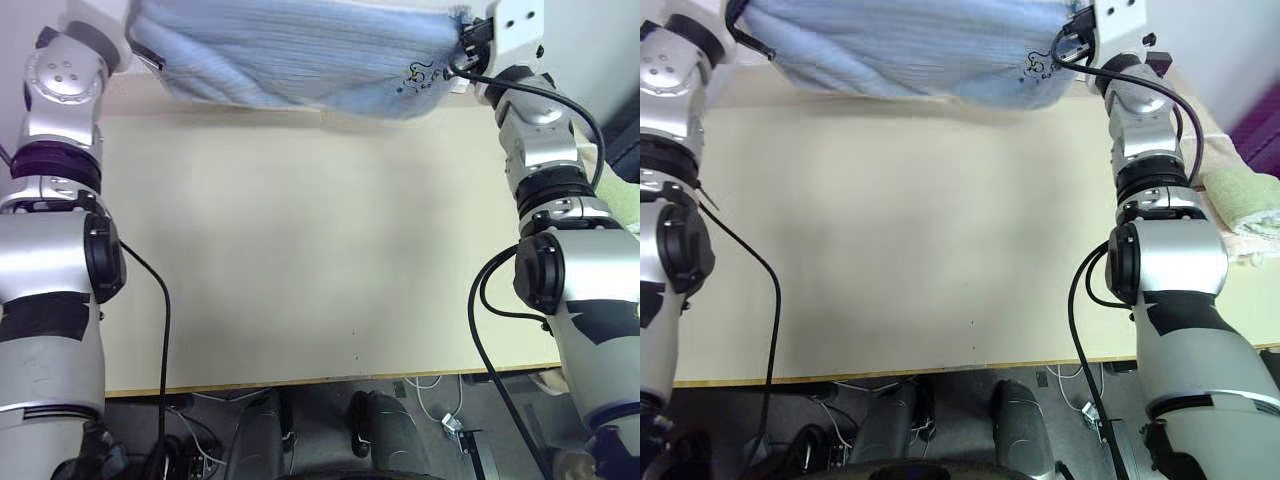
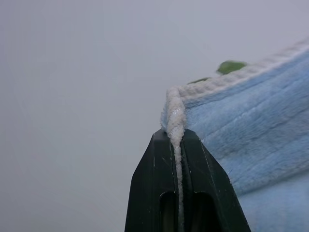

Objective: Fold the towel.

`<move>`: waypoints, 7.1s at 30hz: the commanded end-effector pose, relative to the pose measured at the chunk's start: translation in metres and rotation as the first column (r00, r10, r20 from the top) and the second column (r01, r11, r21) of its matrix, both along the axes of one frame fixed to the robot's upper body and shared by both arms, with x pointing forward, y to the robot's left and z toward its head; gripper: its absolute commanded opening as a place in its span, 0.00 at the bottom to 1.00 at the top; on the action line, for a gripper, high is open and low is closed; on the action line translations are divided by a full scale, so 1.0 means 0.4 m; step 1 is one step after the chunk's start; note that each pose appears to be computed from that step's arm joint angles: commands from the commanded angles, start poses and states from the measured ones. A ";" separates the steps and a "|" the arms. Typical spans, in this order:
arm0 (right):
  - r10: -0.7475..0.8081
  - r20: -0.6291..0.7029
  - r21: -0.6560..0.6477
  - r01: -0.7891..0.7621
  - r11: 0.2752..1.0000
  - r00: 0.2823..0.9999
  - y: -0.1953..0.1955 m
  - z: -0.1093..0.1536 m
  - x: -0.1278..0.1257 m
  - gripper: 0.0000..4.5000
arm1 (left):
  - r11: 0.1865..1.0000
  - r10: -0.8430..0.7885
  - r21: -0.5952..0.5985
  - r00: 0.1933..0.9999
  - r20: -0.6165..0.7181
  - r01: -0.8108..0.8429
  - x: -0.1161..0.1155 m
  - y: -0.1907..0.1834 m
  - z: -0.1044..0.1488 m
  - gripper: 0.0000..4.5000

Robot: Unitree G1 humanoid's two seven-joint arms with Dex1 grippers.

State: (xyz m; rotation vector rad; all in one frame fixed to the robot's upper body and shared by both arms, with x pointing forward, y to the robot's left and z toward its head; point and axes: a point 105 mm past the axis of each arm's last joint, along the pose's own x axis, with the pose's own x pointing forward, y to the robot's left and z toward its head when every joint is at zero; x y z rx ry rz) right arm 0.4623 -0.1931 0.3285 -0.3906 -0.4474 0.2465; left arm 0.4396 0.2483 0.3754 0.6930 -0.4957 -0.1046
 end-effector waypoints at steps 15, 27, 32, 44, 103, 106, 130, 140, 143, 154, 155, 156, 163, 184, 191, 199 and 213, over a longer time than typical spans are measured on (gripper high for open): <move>0.337 -0.390 -0.176 -0.428 0.886 0.857 -0.024 -0.326 -0.275 0.00 | 0.840 -0.376 0.133 0.740 -0.558 0.526 -0.220 0.090 -0.475 0.02; 0.393 -0.539 -0.267 -0.594 0.759 0.745 -0.042 -0.405 -0.394 0.00 | 0.796 -0.397 0.039 0.570 -0.719 0.604 -0.331 0.124 -0.548 0.02; 0.417 -0.609 -0.207 -0.643 0.738 0.675 -0.066 -0.415 -0.454 0.00 | 0.805 -0.428 -0.046 0.525 -0.736 0.592 -0.375 0.131 -0.559 0.02; 0.384 -0.556 -0.144 -0.541 0.829 0.737 -0.062 -0.407 -0.391 0.00 | 0.876 -0.448 -0.137 0.673 -0.588 0.463 -0.317 0.116 -0.531 0.02; 0.094 -0.460 -0.213 -0.213 0.954 0.883 -0.115 -0.454 -0.205 0.99 | 0.854 -0.297 -0.519 0.810 -0.505 -0.010 -0.228 0.266 -0.596 1.00; 0.078 -0.449 -0.220 -0.195 0.956 0.890 -0.125 -0.442 -0.205 0.99 | 0.844 -0.281 -0.535 0.827 -0.487 -0.029 -0.231 0.287 -0.576 1.00; 0.128 -0.501 0.299 0.033 0.954 0.856 0.157 -0.531 -0.165 0.01 | 0.630 -0.499 -0.775 0.791 -0.355 0.049 -0.135 -0.100 -0.606 0.00; -0.111 -0.529 0.152 0.222 0.963 0.842 -0.002 -0.575 -0.157 0.01 | 0.727 -0.347 -0.679 0.798 -0.492 -0.102 -0.165 0.025 -0.722 0.00; -0.183 -0.520 0.105 0.276 0.956 0.834 -0.067 -0.573 -0.160 0.01 | 0.744 -0.302 -0.655 0.809 -0.505 -0.131 -0.177 0.080 -0.718 0.00; -0.059 -0.485 0.276 0.216 0.937 0.872 -0.099 -0.508 -0.177 0.20 | 0.752 -0.387 -0.659 0.804 -0.452 -0.009 -0.193 0.099 -0.655 0.12; -0.032 -0.479 0.327 0.212 0.921 0.877 -0.106 -0.495 -0.183 0.29 | 0.764 -0.388 -0.645 0.809 -0.442 0.014 -0.191 0.092 -0.641 0.18; -0.005 -0.475 0.374 0.207 0.904 0.880 -0.112 -0.483 -0.190 0.40 | 0.769 -0.394 -0.638 0.811 -0.432 0.033 -0.189 0.083 -0.628 0.28; 0.412 -0.485 0.754 0.129 0.644 0.772 -0.085 -0.440 -0.293 1.00 | 0.853 -0.450 -0.467 0.782 -0.430 0.234 -0.207 0.021 -0.553 0.99; 0.682 -0.526 0.851 0.316 0.420 0.509 -0.059 -0.534 -0.427 1.00 | 0.721 -0.680 -0.359 0.503 -0.534 0.593 -0.294 -0.059 -0.463 0.99; 0.687 -0.526 0.848 0.370 0.379 0.502 -0.039 -0.569 -0.393 1.00 | 0.732 -0.670 -0.344 0.529 -0.521 0.588 -0.290 -0.061 -0.460 0.99; 0.716 -0.484 0.866 0.394 0.308 0.504 -0.010 -0.574 -0.343 0.58 | 0.760 -0.641 -0.323 0.570 -0.514 0.564 -0.285 -0.047 -0.457 1.00; 0.581 -0.567 0.823 0.375 0.427 0.584 -0.127 -0.512 -0.321 0.01 | 0.771 -0.632 -0.326 0.593 -0.499 0.547 -0.282 -0.040 -0.465 1.00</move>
